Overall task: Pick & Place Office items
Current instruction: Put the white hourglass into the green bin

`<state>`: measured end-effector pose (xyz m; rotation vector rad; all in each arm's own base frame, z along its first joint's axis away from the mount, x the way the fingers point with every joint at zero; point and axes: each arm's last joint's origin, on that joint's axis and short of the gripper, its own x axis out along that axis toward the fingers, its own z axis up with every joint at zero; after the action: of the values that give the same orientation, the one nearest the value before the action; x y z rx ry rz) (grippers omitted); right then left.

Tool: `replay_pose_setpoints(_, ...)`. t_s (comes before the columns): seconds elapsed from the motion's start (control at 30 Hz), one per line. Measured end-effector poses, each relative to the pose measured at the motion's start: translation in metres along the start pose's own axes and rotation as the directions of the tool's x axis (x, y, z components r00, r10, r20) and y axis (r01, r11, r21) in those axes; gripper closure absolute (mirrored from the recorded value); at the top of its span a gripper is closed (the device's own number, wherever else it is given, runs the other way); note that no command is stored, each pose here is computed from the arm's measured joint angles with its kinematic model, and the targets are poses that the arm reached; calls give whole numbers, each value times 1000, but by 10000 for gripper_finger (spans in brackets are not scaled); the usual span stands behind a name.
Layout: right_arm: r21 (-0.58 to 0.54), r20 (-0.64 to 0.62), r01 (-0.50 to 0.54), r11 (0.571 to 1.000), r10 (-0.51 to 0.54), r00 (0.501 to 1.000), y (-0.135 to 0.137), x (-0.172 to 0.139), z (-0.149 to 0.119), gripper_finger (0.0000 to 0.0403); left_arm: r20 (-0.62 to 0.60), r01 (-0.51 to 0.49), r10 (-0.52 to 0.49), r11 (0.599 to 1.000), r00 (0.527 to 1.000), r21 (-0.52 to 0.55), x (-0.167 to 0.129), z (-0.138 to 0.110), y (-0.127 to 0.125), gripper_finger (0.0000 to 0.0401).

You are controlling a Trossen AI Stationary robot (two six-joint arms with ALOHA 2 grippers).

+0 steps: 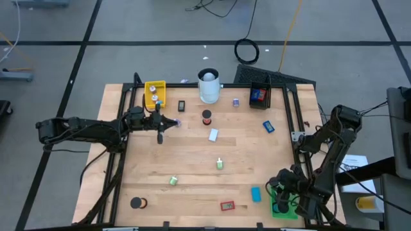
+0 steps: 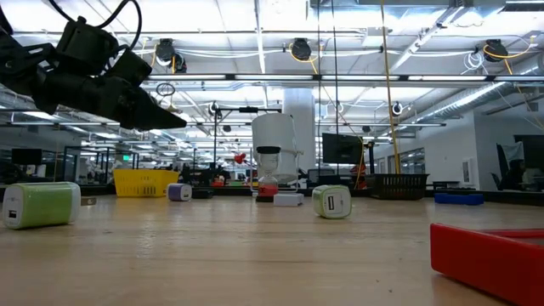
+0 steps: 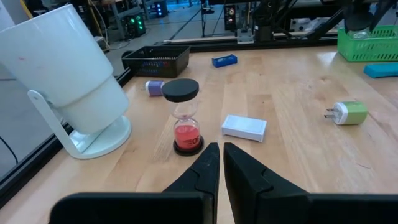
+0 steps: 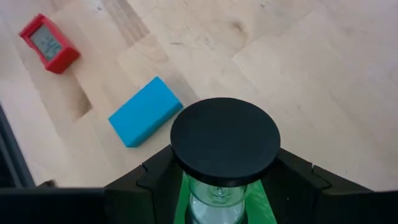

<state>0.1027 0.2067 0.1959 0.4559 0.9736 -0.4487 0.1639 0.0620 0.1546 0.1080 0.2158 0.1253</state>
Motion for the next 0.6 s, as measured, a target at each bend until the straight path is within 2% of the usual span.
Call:
replay_pose_setpoints(0.17,9,-12,-17,1000,17,1000,2,0,-1,216,0,0,0,1000,1000,0,0,0,0,370)
replay_pose_setpoints(0.6,46,-63,-27,999,30,998,4,-1,-3,184,0,0,0,1000,1000,0,0,0,0,370)
